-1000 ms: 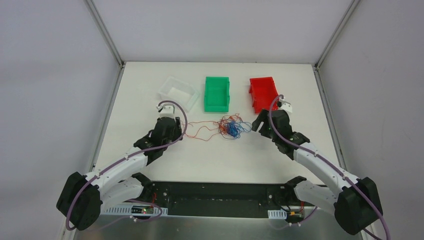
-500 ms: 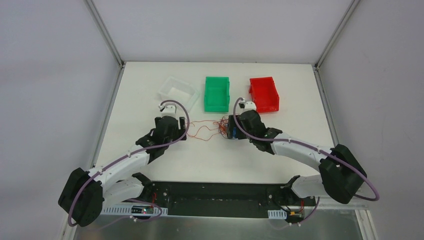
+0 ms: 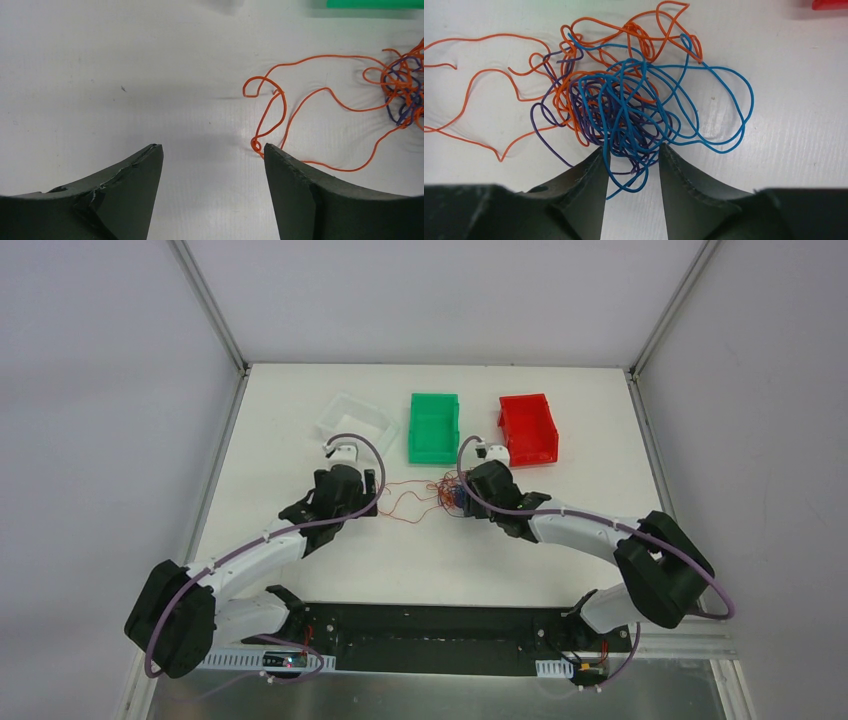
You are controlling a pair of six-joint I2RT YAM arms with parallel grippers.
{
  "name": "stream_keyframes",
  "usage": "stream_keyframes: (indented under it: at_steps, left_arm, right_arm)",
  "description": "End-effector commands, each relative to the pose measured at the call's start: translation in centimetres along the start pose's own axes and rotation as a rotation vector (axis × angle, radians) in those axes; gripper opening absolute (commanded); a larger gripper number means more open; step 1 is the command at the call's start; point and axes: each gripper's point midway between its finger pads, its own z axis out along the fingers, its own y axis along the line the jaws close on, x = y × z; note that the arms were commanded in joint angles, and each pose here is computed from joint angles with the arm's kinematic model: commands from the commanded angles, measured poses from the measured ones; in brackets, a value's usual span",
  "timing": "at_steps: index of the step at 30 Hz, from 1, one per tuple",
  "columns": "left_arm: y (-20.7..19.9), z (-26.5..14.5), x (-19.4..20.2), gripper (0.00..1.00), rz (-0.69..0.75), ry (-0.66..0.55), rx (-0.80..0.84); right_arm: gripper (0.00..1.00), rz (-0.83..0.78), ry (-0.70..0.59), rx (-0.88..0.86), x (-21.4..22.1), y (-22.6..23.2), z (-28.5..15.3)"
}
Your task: Untangle the cables
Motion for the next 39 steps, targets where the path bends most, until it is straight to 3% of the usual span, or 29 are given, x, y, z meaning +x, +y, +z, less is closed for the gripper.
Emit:
stream_keyframes:
  at_steps: [1,6,10,11,15,17,18,21,28,34,39]
  left_arm:
    - [-1.7,-0.2,-3.5,0.76,-0.068,-0.036,0.029]
    - [-2.1,1.2,-5.0,0.72,-0.114,-0.010,-0.004]
    - [-3.1,2.7,-4.7,0.65,-0.134,0.046,0.005]
    - [-3.3,3.0,-4.5,0.61,-0.137,0.061,0.000]
    - [-3.7,4.0,-3.4,0.38,-0.153,0.114,-0.008]
    - [-4.4,4.2,-2.9,0.07,-0.156,0.144,0.026]
    - [-4.5,4.2,-2.8,0.00,-0.154,0.152,0.035]
    - [-3.4,3.9,-3.0,0.00,-0.170,0.159,0.006]
    - [3.5,0.4,-4.1,0.00,-0.354,0.089,-0.127]
    - [7.9,-3.1,-5.0,0.00,-0.456,-0.009,-0.250]
    - [10.2,-5.4,-6.3,0.00,-0.484,-0.074,-0.321]
  right_arm:
    - [0.43,0.020,-0.052,0.009,-2.2,0.9,0.4]
    - [0.44,0.013,-0.027,0.000,-2.0,1.4,0.9]
    - [0.35,0.018,-0.030,0.002,-2.1,1.4,0.8]
    - [0.29,0.020,-0.036,0.004,-2.2,1.3,0.7]
    - [0.14,0.031,-0.070,0.030,-2.8,0.6,0.1]
    - [0.09,0.044,-0.093,0.048,-3.2,0.1,-0.3]
    - [0.08,0.055,-0.105,0.064,-3.4,-0.3,-0.4]
    - [0.00,0.109,-0.155,0.157,-4.2,-2.4,-1.0]
    - [0.00,0.390,-0.261,0.437,-4.9,-11.4,-3.6]
    - [0.00,0.637,-0.365,0.496,-4.4,-16.4,-6.0]
    - [0.00,0.711,-0.405,0.508,-4.1,-17.9,-6.9]
